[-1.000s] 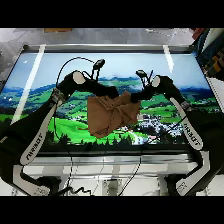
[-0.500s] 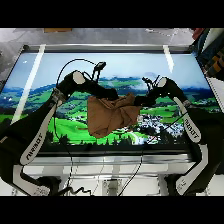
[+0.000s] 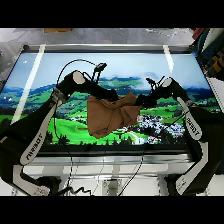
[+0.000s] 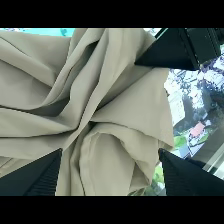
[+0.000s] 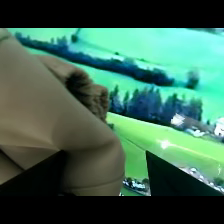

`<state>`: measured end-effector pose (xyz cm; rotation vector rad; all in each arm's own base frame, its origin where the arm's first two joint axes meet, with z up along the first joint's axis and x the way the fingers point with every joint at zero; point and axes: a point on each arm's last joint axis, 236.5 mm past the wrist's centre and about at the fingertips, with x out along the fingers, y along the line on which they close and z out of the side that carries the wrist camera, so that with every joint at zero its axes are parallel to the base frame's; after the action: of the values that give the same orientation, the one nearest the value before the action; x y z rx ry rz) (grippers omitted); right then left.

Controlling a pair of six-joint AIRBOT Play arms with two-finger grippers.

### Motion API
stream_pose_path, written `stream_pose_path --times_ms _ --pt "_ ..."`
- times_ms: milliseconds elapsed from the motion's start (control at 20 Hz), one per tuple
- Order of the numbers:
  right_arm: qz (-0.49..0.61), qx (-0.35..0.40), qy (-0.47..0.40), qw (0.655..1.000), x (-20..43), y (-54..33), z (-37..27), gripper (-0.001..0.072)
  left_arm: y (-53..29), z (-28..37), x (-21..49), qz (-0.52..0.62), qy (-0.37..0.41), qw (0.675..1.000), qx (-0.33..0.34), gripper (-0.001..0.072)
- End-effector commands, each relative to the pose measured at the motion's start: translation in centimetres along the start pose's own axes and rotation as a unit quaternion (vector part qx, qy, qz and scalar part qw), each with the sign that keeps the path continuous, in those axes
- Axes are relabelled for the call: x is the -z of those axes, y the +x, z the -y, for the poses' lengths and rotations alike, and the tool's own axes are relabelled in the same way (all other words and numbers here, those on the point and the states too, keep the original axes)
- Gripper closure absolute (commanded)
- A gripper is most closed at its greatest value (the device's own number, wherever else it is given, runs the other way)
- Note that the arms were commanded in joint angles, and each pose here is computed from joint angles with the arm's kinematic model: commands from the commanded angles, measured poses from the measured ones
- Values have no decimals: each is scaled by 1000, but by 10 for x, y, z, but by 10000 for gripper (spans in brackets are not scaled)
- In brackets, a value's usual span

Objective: Fold the clothes and pants, and hang the long-sleeved shirts on hangers.

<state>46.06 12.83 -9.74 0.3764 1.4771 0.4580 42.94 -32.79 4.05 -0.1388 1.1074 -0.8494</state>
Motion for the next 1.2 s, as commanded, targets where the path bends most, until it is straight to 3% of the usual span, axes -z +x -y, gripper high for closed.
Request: stream_pose_path --times_ms 0,150,300,450,500,550,600,650,800,900,1150 --pt "-5 -7 24 1000 2 2 -1 158 0 0 0 0 0 1000 0 -2" --pt "-32 -82 58 994 11 14 -28 152 0 0 0 0 0 1000 0 -2" --pt "-80 -151 89 981 30 41 -55 83 0 0 0 0 0 1000 0 -2" --pt "-74 -212 42 973 29 59 -99 86 0 0 0 0 0 1000 0 -2" --pt "-61 -225 10 972 26 62 -114 115 -1 -1 0 1 0 1000 0 -2" --pt "-46 -234 -24 971 22 63 -130 279 -2 -3 -2 4 -1 1000 -2 -2" --pt "-34 -237 -55 969 18 62 -142 515 -4 -7 -5 10 -3 1000 -5 -2" --pt "-23 -238 -83 967 12 58 -152 682 -7 -12 -9 19 -5 1000 -10 -2" --pt "29 -246 -148 958 -18 28 -175 680 -36 -26 -27 52 -12 998 -22 -1" --pt "79 -275 -157 945 -45 -13 -193 681 -61 -27 -38 77 -10 997 -29 83" --pt "221 -388 -145 883 -92 -178 -210 680 -136 5 -61 150 23 988 -36 100"
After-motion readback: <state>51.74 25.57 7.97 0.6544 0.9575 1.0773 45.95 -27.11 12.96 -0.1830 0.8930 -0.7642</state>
